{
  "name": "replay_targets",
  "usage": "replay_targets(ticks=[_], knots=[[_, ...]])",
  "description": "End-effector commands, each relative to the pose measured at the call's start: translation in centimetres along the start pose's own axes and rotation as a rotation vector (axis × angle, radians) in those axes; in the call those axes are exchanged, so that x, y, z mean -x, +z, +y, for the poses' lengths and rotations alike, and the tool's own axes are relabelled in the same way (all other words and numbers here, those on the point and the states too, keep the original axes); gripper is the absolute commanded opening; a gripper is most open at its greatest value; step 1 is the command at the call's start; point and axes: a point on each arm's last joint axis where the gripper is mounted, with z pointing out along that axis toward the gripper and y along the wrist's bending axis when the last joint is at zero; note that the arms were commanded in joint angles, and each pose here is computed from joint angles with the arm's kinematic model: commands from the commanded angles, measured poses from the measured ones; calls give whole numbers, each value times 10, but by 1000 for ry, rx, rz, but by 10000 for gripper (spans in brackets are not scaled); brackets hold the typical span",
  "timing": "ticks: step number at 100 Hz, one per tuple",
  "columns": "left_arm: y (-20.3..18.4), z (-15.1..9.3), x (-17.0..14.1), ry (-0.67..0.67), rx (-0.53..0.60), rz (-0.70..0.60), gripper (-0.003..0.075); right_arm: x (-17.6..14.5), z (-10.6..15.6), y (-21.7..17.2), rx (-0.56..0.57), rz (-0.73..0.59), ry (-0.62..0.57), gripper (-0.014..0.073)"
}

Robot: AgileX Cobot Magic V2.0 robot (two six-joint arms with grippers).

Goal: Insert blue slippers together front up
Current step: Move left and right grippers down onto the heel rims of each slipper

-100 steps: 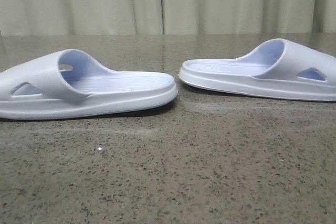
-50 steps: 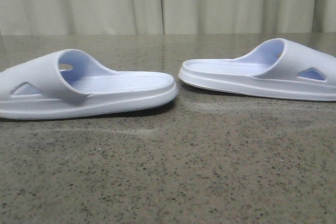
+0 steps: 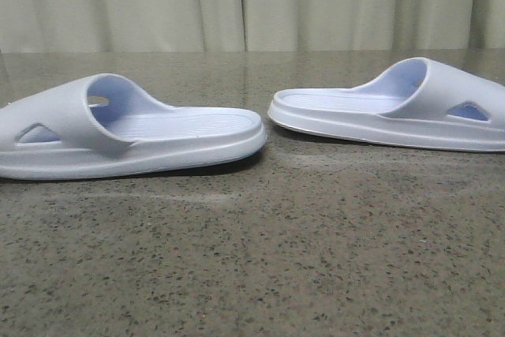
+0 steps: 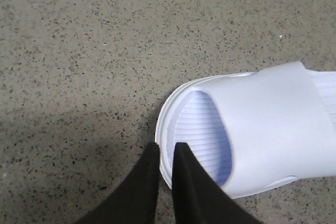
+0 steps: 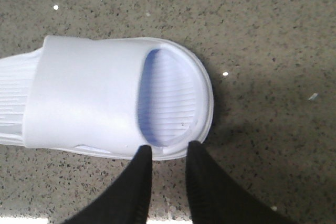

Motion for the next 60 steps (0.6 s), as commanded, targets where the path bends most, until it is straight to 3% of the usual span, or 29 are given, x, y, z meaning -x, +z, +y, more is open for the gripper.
replay_targets(ticks=[1, 13, 29, 60], knots=[[-5, 0, 14, -3, 3, -70, 17, 17, -1, -1, 5, -34, -9, 142], [-6, 8, 14, -12, 27, -78, 17, 22, -12, 7, 42, 2, 33, 209], [-9, 11, 16, -27, 2, -107, 17, 29, -27, 14, 152, -16, 142, 214], [-9, 12, 17, -16, -5, -117, 17, 27, -44, 34, 147, 46, 165, 214]])
